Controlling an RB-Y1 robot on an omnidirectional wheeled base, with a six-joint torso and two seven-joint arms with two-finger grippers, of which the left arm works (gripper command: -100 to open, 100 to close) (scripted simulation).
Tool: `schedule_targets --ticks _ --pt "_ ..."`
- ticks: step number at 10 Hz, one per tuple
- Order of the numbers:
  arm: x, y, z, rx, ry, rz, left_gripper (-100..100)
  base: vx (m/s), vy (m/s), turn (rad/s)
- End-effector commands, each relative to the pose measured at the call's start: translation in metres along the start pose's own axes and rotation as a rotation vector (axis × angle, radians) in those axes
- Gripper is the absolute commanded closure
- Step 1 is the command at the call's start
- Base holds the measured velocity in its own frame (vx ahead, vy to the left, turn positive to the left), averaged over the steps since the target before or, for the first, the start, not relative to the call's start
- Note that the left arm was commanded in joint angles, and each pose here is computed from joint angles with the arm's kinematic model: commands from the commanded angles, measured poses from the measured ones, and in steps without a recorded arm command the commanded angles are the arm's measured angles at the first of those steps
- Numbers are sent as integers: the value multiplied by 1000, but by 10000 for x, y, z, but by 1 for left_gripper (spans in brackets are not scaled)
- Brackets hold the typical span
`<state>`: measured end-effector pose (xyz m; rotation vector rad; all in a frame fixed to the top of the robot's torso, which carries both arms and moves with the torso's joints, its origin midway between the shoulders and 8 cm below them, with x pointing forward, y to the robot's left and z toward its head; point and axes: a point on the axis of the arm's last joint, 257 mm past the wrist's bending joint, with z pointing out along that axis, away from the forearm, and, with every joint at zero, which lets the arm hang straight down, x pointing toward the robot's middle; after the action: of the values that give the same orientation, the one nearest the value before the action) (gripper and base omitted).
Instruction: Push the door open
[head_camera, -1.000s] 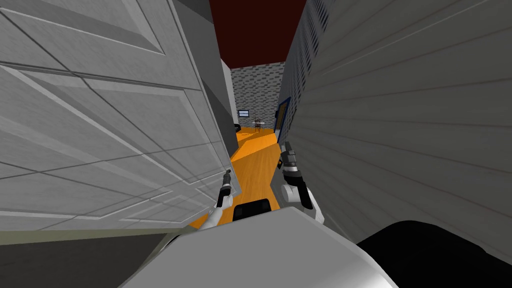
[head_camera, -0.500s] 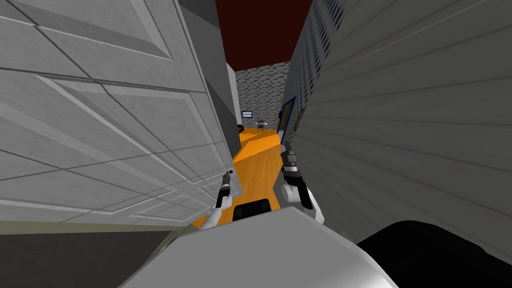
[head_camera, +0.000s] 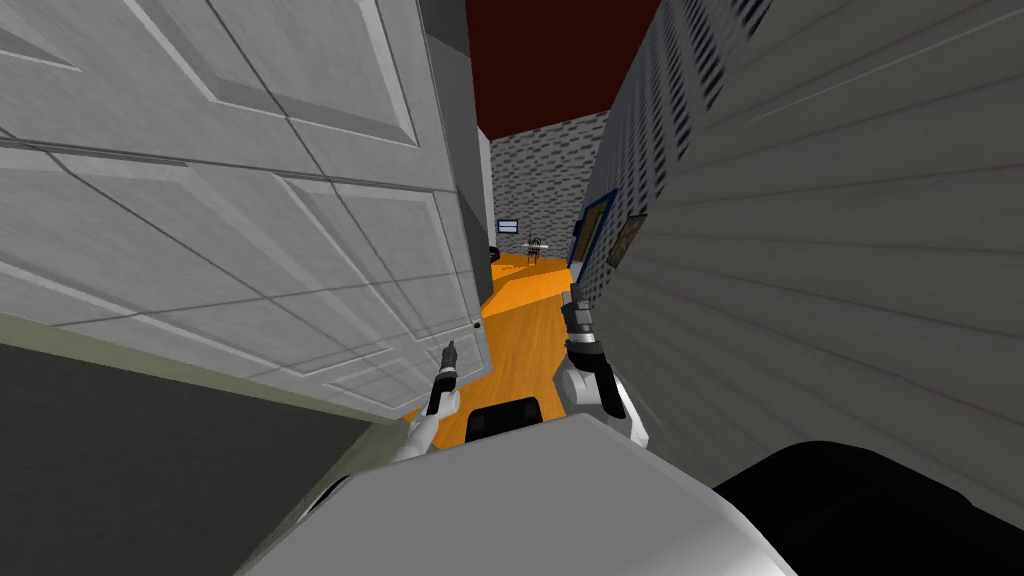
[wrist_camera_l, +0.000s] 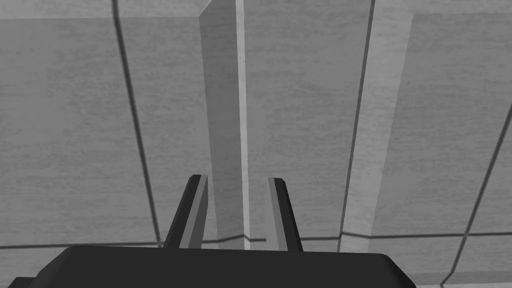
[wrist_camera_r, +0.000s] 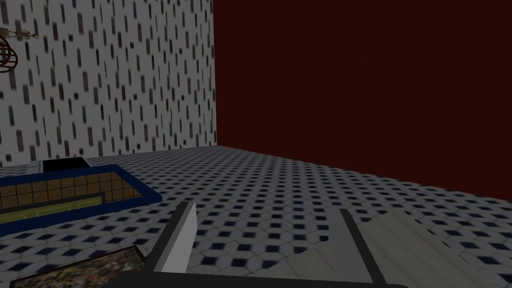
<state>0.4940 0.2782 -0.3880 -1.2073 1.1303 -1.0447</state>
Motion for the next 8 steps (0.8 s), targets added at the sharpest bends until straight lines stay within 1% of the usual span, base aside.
schedule_targets --ticks 1,2,3,5,6,7,8 --pt "84 -1 -8 -2 12 -6 -100 -169 9 261" --pt "199 -3 -23 -4 22 -21 -100 -163 -60 256" --pt "291 -5 -37 -6 28 -34 -100 -143 -107 166" --pt "291 -5 -37 -6 28 -34 -100 -40 -71 -1" --pt "436 -9 -61 -10 38 -56 -100 -16 -118 108" --pt "481 -11 -69 -11 41 -63 -100 -37 -156 99" --pt "522 -12 -76 -12 43 -69 -100 -59 -197 3"
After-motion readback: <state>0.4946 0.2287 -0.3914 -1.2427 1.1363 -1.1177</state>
